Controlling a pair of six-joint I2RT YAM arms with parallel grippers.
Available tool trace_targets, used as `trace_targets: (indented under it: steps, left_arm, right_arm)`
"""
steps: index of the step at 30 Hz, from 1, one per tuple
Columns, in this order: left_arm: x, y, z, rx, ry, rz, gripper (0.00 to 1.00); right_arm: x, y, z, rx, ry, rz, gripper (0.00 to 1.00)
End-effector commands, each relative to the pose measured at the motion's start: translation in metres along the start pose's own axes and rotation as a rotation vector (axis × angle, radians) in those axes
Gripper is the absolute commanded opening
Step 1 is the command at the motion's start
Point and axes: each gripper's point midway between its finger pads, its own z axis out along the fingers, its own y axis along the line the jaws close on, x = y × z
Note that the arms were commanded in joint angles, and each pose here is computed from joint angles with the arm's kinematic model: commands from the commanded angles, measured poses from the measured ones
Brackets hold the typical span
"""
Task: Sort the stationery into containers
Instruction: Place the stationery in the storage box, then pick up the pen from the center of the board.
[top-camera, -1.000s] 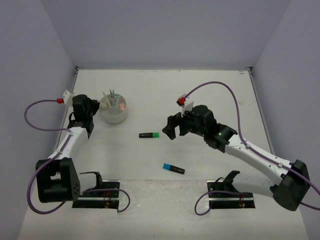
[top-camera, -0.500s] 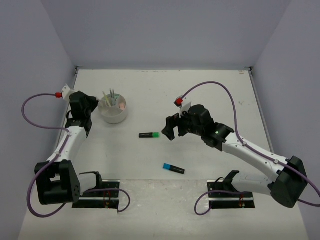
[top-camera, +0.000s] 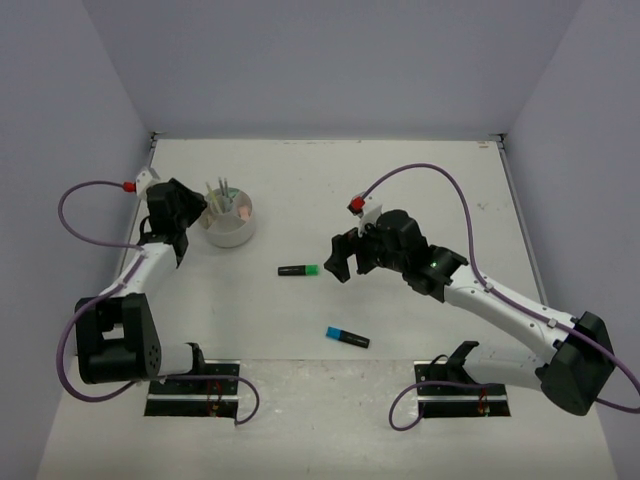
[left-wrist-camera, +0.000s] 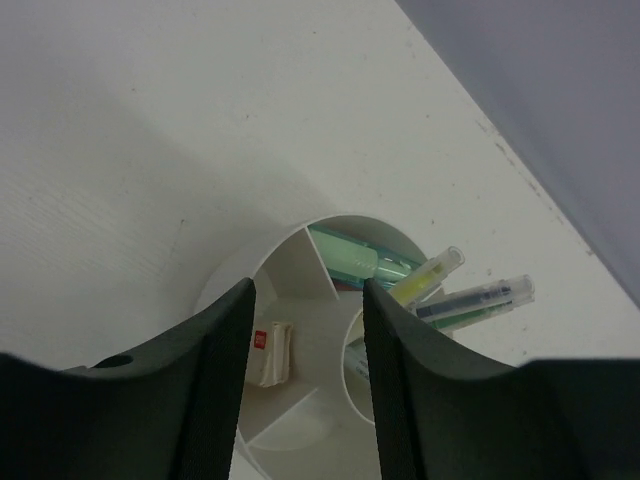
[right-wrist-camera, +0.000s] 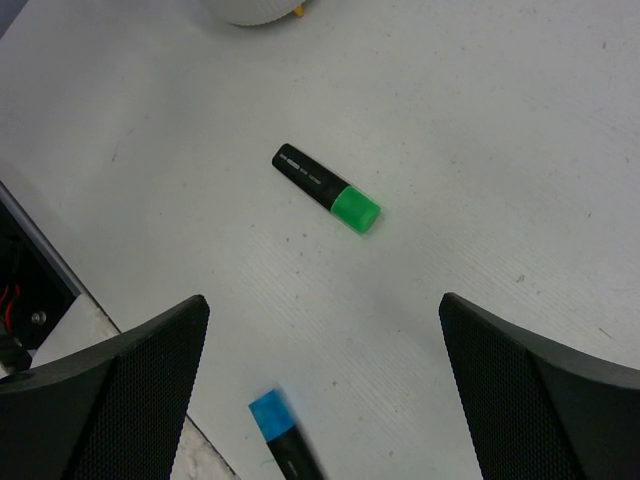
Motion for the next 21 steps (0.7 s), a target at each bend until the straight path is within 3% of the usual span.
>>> trace_targets:
  steps: [1,3,5,6,8,10,15,17,21]
  left_arm:
    - [-0.024,-0.017,0.005,0.046,-0.056,0.009,0.55]
    - [-0.026,-0.028,-0.005,0.089,-0.035,0.016,0.64]
    - [-0.033,-0.041,-0.018,0.134,-0.030,0.040,0.66]
    - [-0.035,-0.048,-0.033,0.157,-0.016,0.059,0.76]
    - [-0.042,-0.062,-0.059,0.218,-0.017,0.081,0.91]
    - [-0.058,-0.076,-0.099,0.291,-0.061,0.112,0.98]
    - [-0.057,-0.091,-0.163,0.421,-0.021,0.267,1.00]
    - [-0.052,-0.090,-0.180,0.453,-0.008,0.313,1.00]
    - [-0.037,-0.079,-0.193,0.468,0.026,0.391,1.00]
  right_arm:
    - [-0.011,0.008,-0.008,-0.037,-0.018,-0.028,0.99]
    - [0.012,0.006,-0.011,-0.046,0.083,-0.053,0.99]
    - [0.030,0.009,-0.017,-0.059,0.175,-0.067,0.99]
    - [0.059,0.006,-0.018,-0.022,0.316,-0.101,0.99]
    - [0.084,-0.005,-0.013,0.067,0.436,-0.145,0.99]
    - [0.120,-0.005,-0.014,0.117,0.603,-0.201,0.93]
    - [0.164,0.012,-0.005,0.124,0.797,-0.307,0.86]
    - [0.173,0.011,-0.001,0.127,0.847,-0.310,0.79]
    - [0.190,0.023,-0.002,0.076,0.917,-0.310,0.68]
